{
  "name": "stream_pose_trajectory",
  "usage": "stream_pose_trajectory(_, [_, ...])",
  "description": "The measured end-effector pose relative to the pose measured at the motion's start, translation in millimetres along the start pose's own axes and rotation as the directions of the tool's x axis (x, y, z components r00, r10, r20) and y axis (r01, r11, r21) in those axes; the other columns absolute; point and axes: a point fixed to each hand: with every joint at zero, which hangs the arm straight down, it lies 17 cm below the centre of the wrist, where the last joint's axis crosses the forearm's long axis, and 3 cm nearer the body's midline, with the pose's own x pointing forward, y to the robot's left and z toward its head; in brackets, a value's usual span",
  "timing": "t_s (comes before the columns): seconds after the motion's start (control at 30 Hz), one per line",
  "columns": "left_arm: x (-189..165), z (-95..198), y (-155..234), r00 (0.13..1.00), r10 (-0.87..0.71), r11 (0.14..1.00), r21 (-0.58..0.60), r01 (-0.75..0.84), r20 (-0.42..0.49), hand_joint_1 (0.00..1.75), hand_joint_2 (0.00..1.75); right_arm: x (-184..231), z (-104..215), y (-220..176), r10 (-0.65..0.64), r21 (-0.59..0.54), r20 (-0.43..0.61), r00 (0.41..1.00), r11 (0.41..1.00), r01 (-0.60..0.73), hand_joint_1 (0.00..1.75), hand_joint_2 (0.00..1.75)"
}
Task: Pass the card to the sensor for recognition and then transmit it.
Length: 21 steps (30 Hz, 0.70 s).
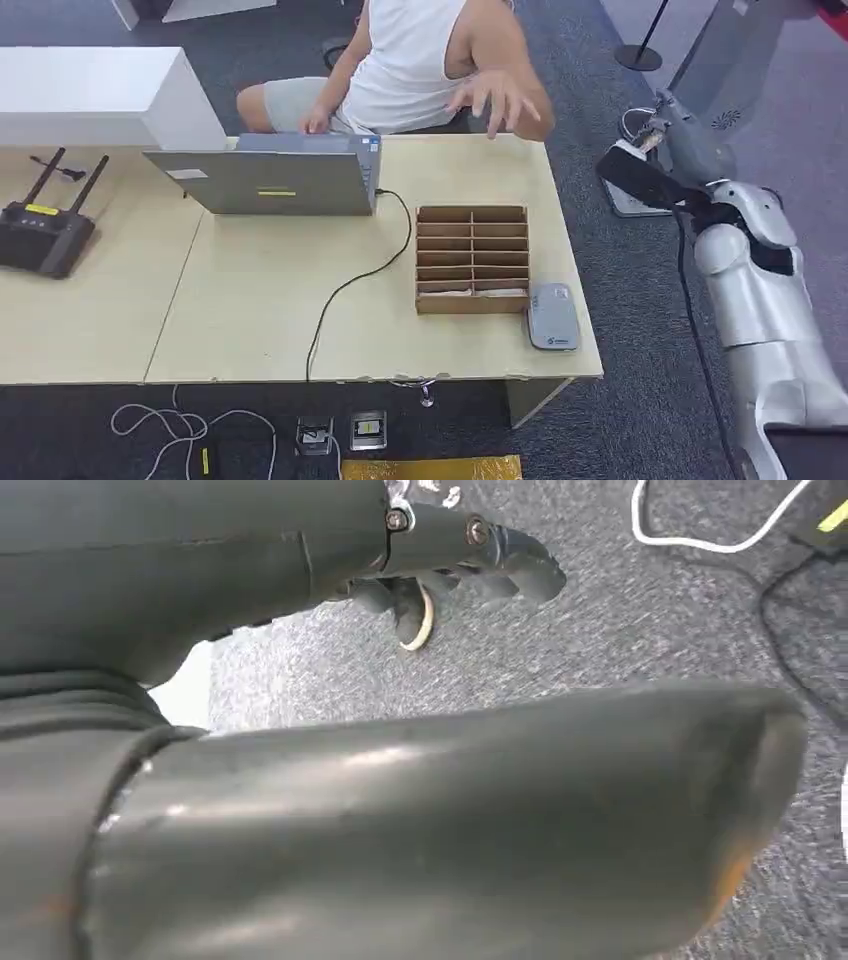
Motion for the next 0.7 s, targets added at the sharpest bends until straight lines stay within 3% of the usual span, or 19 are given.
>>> stream_pose_trajectory(0.17, [11, -1, 4, 1.000, -0.018, 1.000, 0.005, 0.018, 0.018, 0.00, 0.00, 13, -29, -19, 0.034, -0.059, 0.018, 0.999, 0.998, -0.033, 1.75, 1.75])
stream_pose_trajectory(0.7, [14, -1, 4, 0.998, -0.061, 0.998, -0.009, 0.061, 0.029, 0.00, 0.00, 66, -42, 45, 0.033, 0.046, 0.063, 0.997, 0.998, -0.036, 1.75, 1.75])
